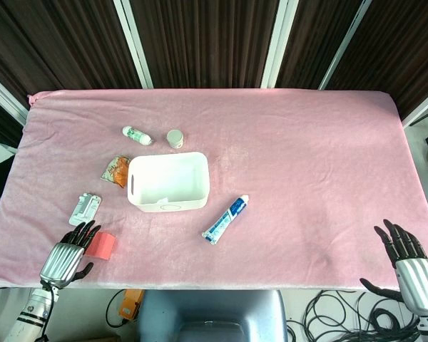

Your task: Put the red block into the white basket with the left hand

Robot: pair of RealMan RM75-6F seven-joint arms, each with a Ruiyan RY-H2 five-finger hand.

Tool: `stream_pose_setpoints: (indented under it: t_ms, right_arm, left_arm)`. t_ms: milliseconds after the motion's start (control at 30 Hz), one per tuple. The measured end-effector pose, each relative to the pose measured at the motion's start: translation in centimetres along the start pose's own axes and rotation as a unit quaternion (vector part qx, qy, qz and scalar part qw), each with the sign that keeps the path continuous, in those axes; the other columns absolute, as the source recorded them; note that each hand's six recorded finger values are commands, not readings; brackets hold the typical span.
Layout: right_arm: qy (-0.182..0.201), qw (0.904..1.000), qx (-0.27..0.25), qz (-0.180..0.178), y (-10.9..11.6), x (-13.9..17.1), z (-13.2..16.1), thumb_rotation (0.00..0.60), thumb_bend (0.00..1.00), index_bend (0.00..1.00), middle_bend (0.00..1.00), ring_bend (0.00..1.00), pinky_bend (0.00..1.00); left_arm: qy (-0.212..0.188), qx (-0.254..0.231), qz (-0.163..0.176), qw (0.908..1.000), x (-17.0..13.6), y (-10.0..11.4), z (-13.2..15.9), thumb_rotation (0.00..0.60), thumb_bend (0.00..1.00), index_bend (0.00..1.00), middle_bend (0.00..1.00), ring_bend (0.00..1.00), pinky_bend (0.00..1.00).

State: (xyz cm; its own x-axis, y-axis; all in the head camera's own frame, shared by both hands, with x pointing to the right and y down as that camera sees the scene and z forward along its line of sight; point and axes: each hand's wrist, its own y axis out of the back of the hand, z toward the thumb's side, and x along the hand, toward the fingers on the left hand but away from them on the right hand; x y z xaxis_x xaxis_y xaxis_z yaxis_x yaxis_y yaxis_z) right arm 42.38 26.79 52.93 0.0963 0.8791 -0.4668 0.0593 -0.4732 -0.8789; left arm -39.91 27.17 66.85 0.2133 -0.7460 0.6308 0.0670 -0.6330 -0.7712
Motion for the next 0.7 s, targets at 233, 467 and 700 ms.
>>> stream_pose_setpoints:
  t_ms: [233, 467, 700]
  right_arm:
    - [0.001, 1.0, 0.0, 0.0, 0.0, 0.0, 0.0, 0.6, 0.1, 0.0, 0.0, 0.0, 0.23]
    - [0.002, 1.0, 0.001, 0.004, -0.1, 0.0, 0.1, 0.6, 0.1, 0.0, 0.0, 0.0, 0.23]
    - [0.004, 0.9999, 0.001, 0.013, -0.3, -0.1, 0.1, 0.6, 0.1, 0.0, 0.0, 0.0, 0.23]
  left_arm:
    - [-0.001, 0.001, 0.0, 1.0, 0.0, 0.0, 0.0, 0.6, 0.32, 0.0, 0.0, 0.0, 0.22]
    - [-0.003, 0.003, -0.009, 1.0, 0.2, -0.3, 0.1, 0.6, 0.32, 0.01, 0.0, 0.0, 0.22]
    - [-0.015, 0.01, -0.014, 0.9997, 1.4, -0.2, 0.8, 0.6, 0.33, 0.06, 0.02, 0.07, 0.27]
